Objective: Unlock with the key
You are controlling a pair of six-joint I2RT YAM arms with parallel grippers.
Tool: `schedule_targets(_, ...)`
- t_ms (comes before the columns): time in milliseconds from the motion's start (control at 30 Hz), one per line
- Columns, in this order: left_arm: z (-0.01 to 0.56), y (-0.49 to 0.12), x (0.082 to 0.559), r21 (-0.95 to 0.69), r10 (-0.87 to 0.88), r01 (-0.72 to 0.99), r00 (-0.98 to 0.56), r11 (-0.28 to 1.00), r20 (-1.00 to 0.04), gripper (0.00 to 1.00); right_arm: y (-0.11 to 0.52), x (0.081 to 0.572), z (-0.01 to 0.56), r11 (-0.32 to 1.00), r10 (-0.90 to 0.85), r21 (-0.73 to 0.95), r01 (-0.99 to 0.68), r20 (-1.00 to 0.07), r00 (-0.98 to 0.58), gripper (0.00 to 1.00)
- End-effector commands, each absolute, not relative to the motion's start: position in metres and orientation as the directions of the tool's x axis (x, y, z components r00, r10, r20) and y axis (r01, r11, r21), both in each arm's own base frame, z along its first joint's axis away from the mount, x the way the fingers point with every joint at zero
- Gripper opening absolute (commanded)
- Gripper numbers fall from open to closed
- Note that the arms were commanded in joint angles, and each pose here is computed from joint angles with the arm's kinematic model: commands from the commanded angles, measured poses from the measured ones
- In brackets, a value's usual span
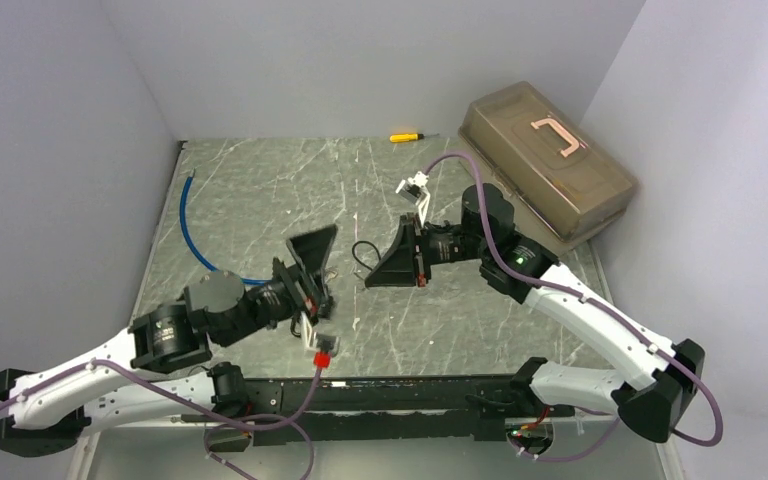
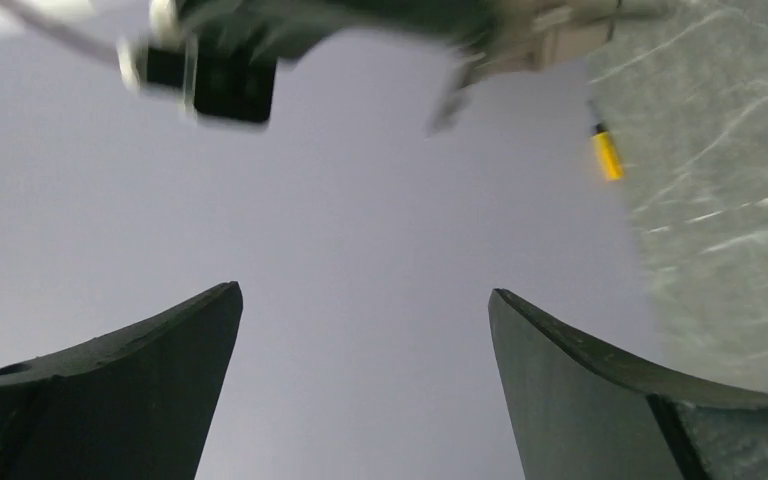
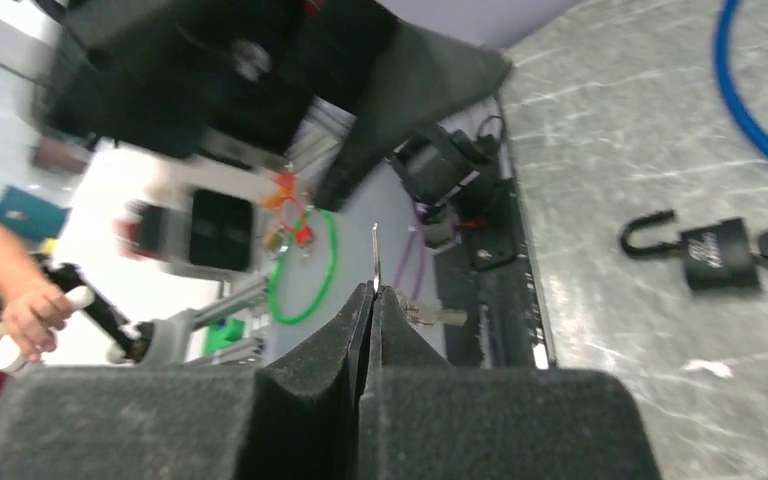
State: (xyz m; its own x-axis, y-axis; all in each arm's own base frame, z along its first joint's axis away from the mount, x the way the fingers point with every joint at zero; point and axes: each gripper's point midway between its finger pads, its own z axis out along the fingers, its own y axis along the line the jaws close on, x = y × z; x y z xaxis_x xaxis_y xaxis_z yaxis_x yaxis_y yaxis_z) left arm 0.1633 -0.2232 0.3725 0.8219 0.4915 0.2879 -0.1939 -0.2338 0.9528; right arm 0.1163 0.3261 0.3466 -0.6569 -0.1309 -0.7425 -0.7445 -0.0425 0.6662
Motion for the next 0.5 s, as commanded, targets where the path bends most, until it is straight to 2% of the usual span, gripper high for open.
schedule_targets(0, 0.369, -0.197, 0.185, 0.942, 0.666, 0.330, 0.688, 0.069, -0.290, 1.00, 0.310, 0.126, 0.335, 0.093, -0.145, 0.540, -0.837, -0.824, -0.548, 0.00)
schedule_targets(100, 0.336, -0.188, 0.192, 0.786, 0.712, 0.598, 0.483, 0.157, -0.510, 1.00, 0.303, 0.129, 0.327, 0.135, -0.155, 0.508, -0.851, -0.837, -0.524, 0.00)
schedule_targets(167, 0.319, -0.184, 0.201, 0.647, 0.718, 0.722, 0.313, 0.246, -0.622, 0.99, 0.299, 0.132, 0.320, 0.172, -0.166, 0.494, -0.852, -0.838, -0.519, 0.00)
schedule_targets(233, 0.303, -0.190, 0.208, 0.534, 0.685, 0.804, 0.234, 0.263, -0.690, 0.99, 0.294, 0.133, 0.313, 0.208, -0.176, 0.484, -0.850, -0.836, -0.519, 0.00)
schedule_targets(333, 0.271, -0.194, 0.223, 0.423, 0.681, 0.882, 0.179, 0.210, -0.710, 0.99, 0.285, 0.137, 0.307, 0.266, -0.172, 0.465, -0.844, -0.839, -0.516, 0.00)
schedule_targets(467, 0.230, -0.200, 0.237, 0.384, 0.694, 0.923, 0.270, 0.010, -0.668, 0.99, 0.272, 0.140, 0.302, 0.333, -0.147, 0.449, -0.829, -0.844, -0.516, 0.00)
